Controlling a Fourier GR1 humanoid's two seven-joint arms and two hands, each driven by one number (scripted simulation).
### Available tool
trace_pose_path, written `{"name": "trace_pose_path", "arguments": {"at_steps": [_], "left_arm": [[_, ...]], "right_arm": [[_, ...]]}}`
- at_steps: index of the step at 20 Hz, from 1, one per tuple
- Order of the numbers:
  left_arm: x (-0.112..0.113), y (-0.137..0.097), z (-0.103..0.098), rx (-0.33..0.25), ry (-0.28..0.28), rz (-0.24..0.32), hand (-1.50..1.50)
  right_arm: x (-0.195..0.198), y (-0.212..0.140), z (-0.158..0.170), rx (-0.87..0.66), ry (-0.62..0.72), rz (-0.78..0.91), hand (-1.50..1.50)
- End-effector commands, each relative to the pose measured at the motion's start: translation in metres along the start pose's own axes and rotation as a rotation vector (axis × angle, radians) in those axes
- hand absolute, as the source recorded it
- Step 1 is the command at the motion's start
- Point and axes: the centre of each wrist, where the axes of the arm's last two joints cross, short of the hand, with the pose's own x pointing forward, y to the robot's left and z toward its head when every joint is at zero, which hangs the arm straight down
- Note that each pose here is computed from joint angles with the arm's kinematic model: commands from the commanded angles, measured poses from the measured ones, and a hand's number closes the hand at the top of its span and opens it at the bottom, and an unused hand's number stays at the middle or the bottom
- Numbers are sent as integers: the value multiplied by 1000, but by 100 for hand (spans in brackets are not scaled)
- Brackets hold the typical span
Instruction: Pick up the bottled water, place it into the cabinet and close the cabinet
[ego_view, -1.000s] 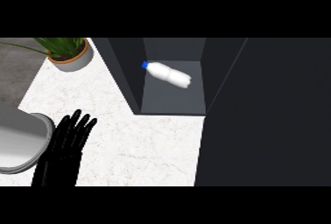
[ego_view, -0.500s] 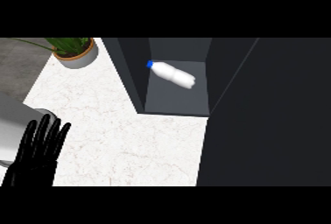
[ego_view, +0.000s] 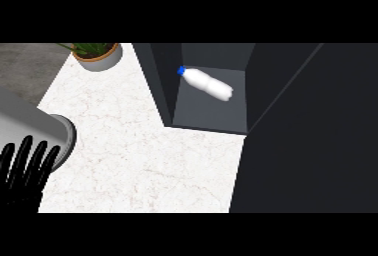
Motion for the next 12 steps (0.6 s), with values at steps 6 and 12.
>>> {"name": "trace_pose_path", "arguments": {"at_steps": [6,12], "left_arm": [[18,10,0,-70,-3,-1,-150],[26,16,-5,-101,4,0,-150]], "right_arm": [[15,16,-26,194,-69,-34,150],[11,5,-32,237,-48,41,150]]}}
